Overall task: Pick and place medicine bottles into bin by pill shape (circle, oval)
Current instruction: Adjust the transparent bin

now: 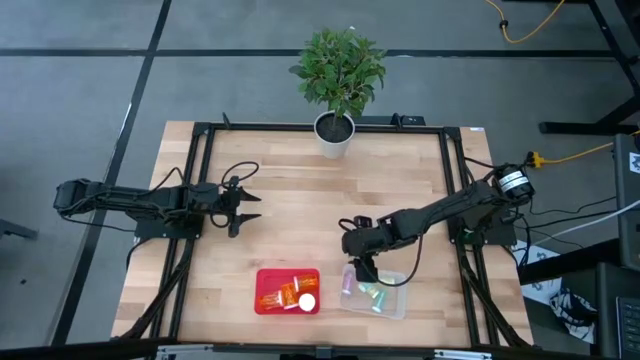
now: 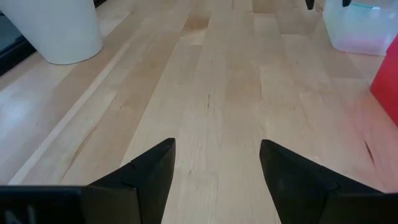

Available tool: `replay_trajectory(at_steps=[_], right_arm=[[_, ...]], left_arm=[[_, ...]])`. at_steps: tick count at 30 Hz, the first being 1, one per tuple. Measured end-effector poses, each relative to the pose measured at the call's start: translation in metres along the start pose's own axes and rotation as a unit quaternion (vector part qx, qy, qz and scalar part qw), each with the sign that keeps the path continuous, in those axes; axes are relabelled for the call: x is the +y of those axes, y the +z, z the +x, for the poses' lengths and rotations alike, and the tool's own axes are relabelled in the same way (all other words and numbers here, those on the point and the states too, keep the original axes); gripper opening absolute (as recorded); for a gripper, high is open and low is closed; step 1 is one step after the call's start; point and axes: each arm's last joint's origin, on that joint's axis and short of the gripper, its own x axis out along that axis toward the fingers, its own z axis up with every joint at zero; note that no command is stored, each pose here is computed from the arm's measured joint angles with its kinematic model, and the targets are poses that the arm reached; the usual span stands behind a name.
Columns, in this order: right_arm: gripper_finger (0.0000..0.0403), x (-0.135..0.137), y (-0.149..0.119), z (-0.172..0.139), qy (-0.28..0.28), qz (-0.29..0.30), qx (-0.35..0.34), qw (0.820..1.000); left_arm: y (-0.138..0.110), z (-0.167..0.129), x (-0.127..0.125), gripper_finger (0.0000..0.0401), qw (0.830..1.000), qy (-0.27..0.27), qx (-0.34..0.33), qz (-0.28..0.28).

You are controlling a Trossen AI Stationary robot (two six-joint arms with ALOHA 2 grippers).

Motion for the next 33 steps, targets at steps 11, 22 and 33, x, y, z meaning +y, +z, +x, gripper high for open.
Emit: replay_trajectory(at_steps=[11, 22, 33], right_arm=[[0.0225, 0.0011, 0.0003, 0.0000, 0.018, -0.014, 0.002, 1.000], [0.0225, 0.0026, 0.0022, -0.0001, 0.032, -0.027, -0.006, 0.999], [0.0225, 0.0029, 0.0022, -0.0001, 0.040, -0.040, -0.005, 0.998]], left_arm=[[0.0000, 0.0000, 0.0000, 0.0228, 1.000, 0.000, 0.000, 0.000], [0.0000, 0.0000, 0.0000, 0.0228, 1.000, 0.000, 0.000, 0.000], [0.0000, 0.0000, 0.0000, 0.0228, 1.000, 0.000, 0.000, 0.000]])
